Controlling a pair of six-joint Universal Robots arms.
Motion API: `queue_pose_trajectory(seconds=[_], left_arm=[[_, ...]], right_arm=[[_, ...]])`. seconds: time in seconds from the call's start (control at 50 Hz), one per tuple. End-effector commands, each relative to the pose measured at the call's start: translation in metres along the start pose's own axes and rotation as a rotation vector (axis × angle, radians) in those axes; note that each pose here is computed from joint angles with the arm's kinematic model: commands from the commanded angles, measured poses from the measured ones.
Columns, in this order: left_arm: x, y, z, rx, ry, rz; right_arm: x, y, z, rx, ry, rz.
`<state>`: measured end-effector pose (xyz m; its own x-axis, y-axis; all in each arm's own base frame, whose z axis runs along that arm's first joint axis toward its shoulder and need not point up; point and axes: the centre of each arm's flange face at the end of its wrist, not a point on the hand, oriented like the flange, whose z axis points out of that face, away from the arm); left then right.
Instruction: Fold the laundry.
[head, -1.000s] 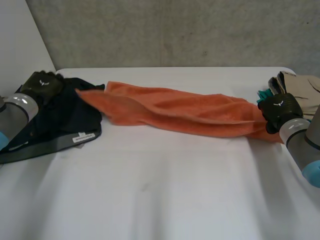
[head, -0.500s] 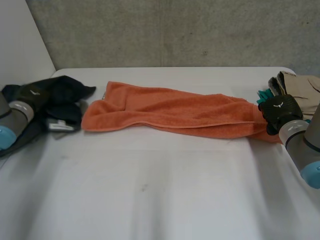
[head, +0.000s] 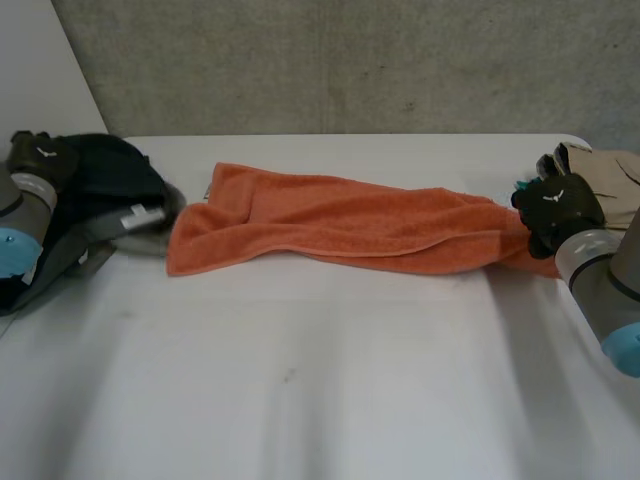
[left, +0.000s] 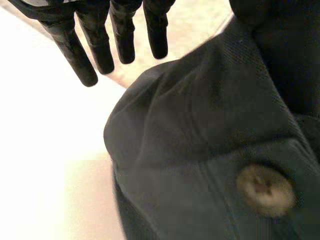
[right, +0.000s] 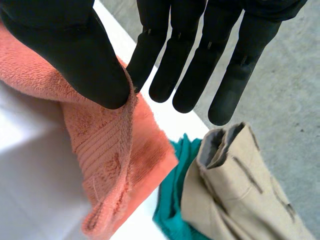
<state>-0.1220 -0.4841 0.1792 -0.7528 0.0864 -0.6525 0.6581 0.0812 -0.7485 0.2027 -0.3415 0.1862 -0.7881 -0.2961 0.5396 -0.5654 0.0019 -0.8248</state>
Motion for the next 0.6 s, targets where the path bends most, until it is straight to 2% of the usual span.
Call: queue_pose_trajectory(seconds=[0.02, 0.16, 0.24, 0.34, 0.44, 0.6], left_arm=[[0.007, -0.012, -0.027, -0.01, 0.109, 0.022], [0.013, -0.048, -0.071, 0.063, 0.23, -0.045], [0.032, -0.06, -0.096, 0.086, 0.316, -0.118], [0.077, -0.06, -0.118, 0.07, 0.437, -0.169], [0.11, -0.053, -0.123, 0.044, 0.504, -0.155], [0.126, -0.047, -0.117, 0.006, 0.538, -0.139]], right_arm=[[0.012, -0.028, -0.01, 0.074, 0.021, -0.004], [0.025, -0.074, -0.028, 0.187, 0.043, -0.001], [0.03, -0.091, -0.035, 0.226, 0.05, 0.003], [0.036, -0.105, -0.039, 0.246, 0.058, 0.016], [0.043, -0.117, -0.039, 0.27, 0.07, 0.047], [0.047, -0.147, -0.046, 0.334, 0.061, 0.111]])
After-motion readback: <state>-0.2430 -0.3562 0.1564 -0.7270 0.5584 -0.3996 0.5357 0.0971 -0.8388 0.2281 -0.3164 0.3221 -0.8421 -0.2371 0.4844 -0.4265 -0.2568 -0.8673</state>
